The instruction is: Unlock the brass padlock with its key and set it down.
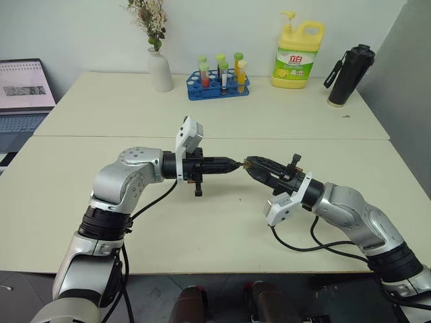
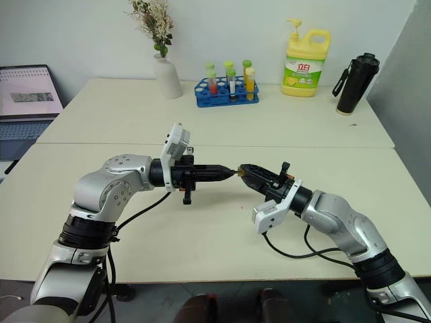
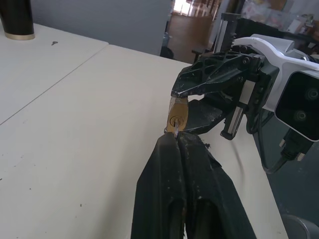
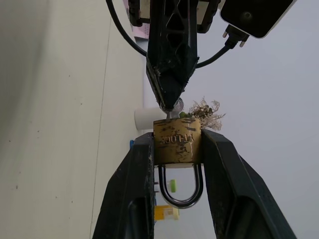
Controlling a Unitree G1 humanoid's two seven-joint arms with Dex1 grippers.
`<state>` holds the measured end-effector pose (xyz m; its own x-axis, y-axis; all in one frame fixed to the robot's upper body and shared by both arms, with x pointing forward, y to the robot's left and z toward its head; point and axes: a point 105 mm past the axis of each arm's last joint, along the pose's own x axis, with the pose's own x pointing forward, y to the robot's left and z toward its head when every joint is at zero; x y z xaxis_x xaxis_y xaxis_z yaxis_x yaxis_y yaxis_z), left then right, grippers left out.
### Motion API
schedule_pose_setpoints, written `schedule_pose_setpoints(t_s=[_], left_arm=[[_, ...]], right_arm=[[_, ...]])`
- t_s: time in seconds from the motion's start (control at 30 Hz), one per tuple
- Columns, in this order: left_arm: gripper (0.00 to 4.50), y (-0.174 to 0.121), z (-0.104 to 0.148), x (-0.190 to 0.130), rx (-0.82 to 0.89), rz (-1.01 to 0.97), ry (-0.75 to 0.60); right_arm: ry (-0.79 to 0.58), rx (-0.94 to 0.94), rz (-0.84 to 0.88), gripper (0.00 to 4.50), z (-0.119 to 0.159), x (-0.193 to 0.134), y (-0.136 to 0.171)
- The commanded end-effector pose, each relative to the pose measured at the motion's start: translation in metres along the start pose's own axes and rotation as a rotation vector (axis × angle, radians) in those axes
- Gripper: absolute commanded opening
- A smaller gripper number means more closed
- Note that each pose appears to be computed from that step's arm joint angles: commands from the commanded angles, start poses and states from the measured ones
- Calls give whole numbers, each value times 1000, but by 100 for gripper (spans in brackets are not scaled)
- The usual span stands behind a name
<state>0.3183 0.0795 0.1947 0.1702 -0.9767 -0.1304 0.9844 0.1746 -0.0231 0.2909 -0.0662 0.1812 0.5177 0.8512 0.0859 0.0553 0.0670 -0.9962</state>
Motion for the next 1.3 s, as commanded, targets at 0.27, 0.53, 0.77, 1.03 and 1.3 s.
schedule_pose_setpoints(t_s=[0.27, 0.53, 0.77, 1.03, 1.3], left_arm=[[0, 3, 9, 3, 68, 8, -24], [0, 0, 12, 8, 87, -13, -38], [180, 6, 15, 6, 90, 24, -47], [266, 5, 15, 2, 48, -24, -32], [150, 3, 11, 4, 39, -60, -9]], right_arm=[[-27, -20, -33, 94, 7, -1, -10], [-36, -6, -31, 94, 8, -1, -11], [-32, 2, -27, 94, 7, -2, -10], [-29, 8, -21, 94, 6, -1, -9], [-32, 8, -22, 94, 5, -1, -10]])
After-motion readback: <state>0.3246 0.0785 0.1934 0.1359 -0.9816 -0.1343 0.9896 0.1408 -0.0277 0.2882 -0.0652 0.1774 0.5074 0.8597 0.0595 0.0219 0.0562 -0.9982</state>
